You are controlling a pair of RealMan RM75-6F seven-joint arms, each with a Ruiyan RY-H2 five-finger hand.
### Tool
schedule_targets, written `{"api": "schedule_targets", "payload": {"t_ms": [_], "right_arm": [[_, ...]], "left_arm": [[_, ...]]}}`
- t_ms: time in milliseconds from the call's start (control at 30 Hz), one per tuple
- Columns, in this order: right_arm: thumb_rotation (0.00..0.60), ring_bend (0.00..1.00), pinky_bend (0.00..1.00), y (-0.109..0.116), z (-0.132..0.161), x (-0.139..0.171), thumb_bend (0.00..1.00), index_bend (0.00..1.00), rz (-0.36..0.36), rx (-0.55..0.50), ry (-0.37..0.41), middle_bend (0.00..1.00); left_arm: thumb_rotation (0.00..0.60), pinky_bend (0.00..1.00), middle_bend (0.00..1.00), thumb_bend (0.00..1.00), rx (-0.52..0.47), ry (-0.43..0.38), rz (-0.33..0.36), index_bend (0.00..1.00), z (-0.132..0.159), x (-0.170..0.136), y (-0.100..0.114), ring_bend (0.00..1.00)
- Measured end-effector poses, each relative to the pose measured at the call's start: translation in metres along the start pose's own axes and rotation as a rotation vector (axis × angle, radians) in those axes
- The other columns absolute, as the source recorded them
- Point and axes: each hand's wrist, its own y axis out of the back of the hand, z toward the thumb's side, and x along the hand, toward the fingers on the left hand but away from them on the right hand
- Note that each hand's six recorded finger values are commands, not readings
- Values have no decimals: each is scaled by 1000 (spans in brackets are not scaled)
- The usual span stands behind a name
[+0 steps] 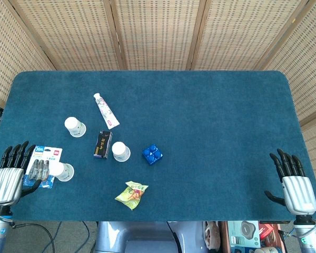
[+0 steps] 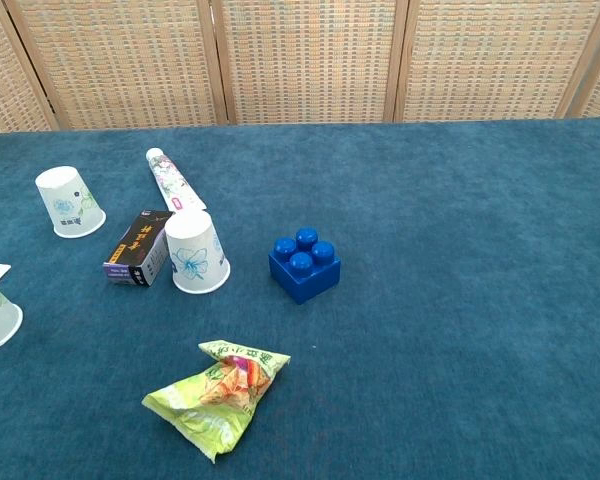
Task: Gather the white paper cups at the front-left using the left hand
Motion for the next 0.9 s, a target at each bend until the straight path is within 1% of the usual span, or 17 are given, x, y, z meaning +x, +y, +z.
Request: {"api": "schedule_targets", "payload": {"t_ms": [900], "right_arm": [[600, 0, 0, 2, -1, 1, 144, 0, -2, -8, -1, 0]], "left_arm": [[600, 0, 0, 230, 1, 2, -5, 0, 0, 0, -1, 0]]}}
